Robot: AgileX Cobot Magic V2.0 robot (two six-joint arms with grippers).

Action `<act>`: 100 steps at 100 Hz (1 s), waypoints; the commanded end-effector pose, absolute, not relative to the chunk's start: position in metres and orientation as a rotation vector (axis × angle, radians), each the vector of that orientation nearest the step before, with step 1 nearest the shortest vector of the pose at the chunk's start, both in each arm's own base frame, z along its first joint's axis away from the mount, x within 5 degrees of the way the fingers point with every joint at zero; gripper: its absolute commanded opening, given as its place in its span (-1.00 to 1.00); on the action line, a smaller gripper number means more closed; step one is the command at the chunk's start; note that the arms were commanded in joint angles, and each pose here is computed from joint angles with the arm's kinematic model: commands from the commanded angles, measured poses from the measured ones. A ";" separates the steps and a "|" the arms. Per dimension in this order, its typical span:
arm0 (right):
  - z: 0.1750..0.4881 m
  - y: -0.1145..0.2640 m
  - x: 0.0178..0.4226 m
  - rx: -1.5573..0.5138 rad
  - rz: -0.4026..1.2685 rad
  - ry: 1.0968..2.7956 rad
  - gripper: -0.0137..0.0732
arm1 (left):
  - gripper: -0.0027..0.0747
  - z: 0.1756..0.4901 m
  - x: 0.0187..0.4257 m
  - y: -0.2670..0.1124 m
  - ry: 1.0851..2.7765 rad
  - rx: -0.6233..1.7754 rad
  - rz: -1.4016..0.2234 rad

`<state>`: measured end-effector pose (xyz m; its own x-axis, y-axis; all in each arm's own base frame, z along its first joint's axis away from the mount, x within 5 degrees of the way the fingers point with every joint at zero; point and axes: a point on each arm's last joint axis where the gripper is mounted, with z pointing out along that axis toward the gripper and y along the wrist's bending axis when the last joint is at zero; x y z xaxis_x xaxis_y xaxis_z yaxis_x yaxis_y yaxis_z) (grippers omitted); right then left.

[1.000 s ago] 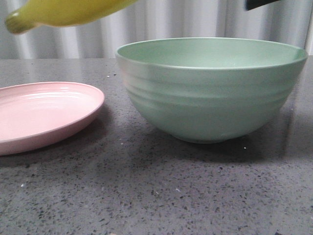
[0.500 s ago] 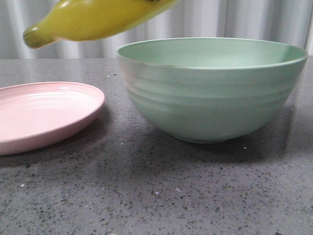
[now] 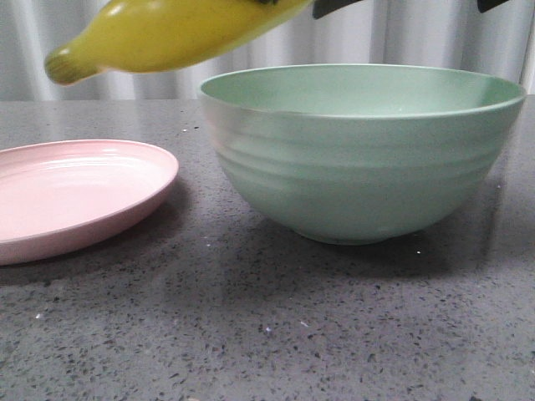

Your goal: Transfer banana from pink plate to green bowl

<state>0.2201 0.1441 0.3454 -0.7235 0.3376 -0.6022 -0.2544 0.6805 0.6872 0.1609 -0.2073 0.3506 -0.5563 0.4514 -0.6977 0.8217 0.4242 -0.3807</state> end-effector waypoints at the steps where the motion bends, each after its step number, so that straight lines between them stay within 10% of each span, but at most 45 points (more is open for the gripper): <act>1: 0.362 0.143 0.219 0.050 1.035 2.079 -0.27 | -0.44 0.374 0.158 -0.209 2.073 1.005 -1.056; 22: 0.361 0.144 0.219 0.032 1.027 2.078 -0.85 | -0.06 0.375 0.160 -0.209 2.056 0.990 -1.041; 100: 0.375 0.090 0.243 -0.097 0.521 1.854 -0.85 | 0.13 0.405 0.160 -0.187 1.962 0.912 -1.016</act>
